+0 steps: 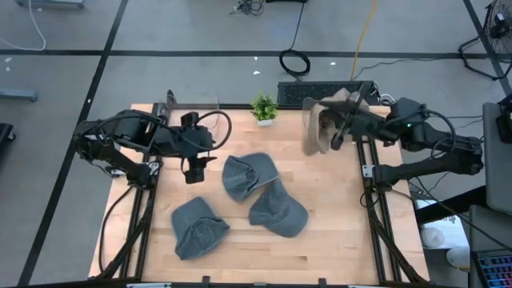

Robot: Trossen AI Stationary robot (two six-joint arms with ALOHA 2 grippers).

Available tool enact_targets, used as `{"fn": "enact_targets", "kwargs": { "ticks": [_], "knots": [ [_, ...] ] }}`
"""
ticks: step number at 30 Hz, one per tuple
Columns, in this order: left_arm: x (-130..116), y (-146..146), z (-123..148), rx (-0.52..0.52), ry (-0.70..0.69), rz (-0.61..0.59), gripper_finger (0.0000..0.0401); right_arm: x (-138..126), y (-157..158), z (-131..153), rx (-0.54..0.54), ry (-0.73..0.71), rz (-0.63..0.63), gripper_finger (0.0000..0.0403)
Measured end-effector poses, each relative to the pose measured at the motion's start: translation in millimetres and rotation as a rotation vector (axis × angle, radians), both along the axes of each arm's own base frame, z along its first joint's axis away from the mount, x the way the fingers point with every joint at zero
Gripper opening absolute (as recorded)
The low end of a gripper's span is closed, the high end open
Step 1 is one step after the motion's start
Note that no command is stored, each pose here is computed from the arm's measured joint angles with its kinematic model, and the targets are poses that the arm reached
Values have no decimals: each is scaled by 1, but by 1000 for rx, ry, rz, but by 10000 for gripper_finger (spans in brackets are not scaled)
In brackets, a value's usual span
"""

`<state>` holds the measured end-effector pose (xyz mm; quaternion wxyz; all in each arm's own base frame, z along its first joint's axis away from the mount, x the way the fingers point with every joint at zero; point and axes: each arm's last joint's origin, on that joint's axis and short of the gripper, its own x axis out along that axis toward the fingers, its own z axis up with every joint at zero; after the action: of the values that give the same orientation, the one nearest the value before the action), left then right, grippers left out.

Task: Pick & Place hat
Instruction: Put the brown cap into the right transparent bin

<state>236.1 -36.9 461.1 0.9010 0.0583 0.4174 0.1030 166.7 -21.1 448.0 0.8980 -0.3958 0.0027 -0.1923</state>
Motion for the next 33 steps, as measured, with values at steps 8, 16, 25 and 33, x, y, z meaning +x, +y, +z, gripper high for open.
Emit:
{"fn": "enact_targets", "kwargs": {
  "ticks": [8, 16, 25, 33],
  "knots": [
    [2, 0, 1, -34, -34, 37, 231, 3, -7, -4, -309, 206, -300, 10],
    [2, 0, 1, -57, -42, 56, 219, 9, -18, -8, -472, 356, -420, 10],
    [4, 2, 3, -30, -74, 92, 227, 21, -23, -14, -597, 449, -396, 10],
    [18, 22, 17, -46, -277, 201, 228, 34, -14, -13, -431, 231, -84, 10]
  ]
}}
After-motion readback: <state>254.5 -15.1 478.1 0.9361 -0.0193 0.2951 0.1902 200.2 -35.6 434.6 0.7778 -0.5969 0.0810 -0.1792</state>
